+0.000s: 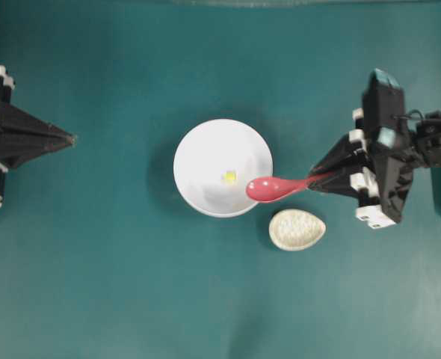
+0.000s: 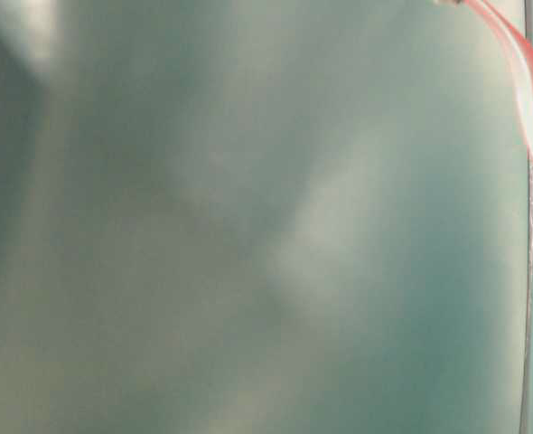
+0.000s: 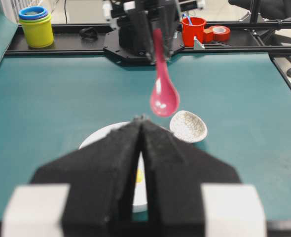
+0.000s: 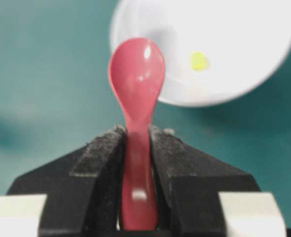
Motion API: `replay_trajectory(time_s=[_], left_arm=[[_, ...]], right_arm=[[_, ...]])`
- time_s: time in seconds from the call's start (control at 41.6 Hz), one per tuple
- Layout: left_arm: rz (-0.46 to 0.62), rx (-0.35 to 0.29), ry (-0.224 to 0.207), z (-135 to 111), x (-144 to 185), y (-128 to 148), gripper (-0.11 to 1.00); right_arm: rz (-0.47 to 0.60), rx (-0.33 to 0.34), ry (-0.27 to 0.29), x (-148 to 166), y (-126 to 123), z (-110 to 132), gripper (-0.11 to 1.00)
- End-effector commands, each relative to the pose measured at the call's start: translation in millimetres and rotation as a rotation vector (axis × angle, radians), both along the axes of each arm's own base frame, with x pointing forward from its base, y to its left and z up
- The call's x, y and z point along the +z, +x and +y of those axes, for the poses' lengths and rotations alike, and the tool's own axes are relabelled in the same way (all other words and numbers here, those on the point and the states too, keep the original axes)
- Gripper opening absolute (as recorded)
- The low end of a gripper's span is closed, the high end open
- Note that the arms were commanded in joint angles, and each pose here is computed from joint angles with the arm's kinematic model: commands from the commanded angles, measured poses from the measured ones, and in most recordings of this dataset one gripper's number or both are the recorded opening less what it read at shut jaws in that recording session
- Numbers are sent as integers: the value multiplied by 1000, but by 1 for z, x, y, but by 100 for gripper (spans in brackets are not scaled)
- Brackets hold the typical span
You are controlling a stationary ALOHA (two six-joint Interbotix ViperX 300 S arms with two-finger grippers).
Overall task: Scoop the yellow hexagonal prism block from the bowl with a spoon using the right arm.
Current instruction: 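Lift the spoon and carry it over the white bowl, then lower the spoon into the bowl and push it under the yellow block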
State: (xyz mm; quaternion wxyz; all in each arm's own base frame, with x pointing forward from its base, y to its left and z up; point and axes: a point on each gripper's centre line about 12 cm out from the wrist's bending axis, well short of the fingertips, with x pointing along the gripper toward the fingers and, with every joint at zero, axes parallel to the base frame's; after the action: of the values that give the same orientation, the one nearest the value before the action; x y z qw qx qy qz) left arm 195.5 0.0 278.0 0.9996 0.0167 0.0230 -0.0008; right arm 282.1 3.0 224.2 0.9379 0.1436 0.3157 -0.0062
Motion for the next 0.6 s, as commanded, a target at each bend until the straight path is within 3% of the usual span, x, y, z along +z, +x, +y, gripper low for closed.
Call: replay_trajectory(time_s=[0.0, 0.216, 0.577], left_arm=[[-20, -1, 3, 0, 9, 2, 0], [-14, -1, 3, 0, 7, 2, 0], [-17, -1, 3, 0, 8, 2, 0]], right_arm=[[17, 6, -18, 14, 9, -9, 21], [102, 26, -56, 23, 29, -24, 21], [346, 74, -39, 24, 61, -40, 21]])
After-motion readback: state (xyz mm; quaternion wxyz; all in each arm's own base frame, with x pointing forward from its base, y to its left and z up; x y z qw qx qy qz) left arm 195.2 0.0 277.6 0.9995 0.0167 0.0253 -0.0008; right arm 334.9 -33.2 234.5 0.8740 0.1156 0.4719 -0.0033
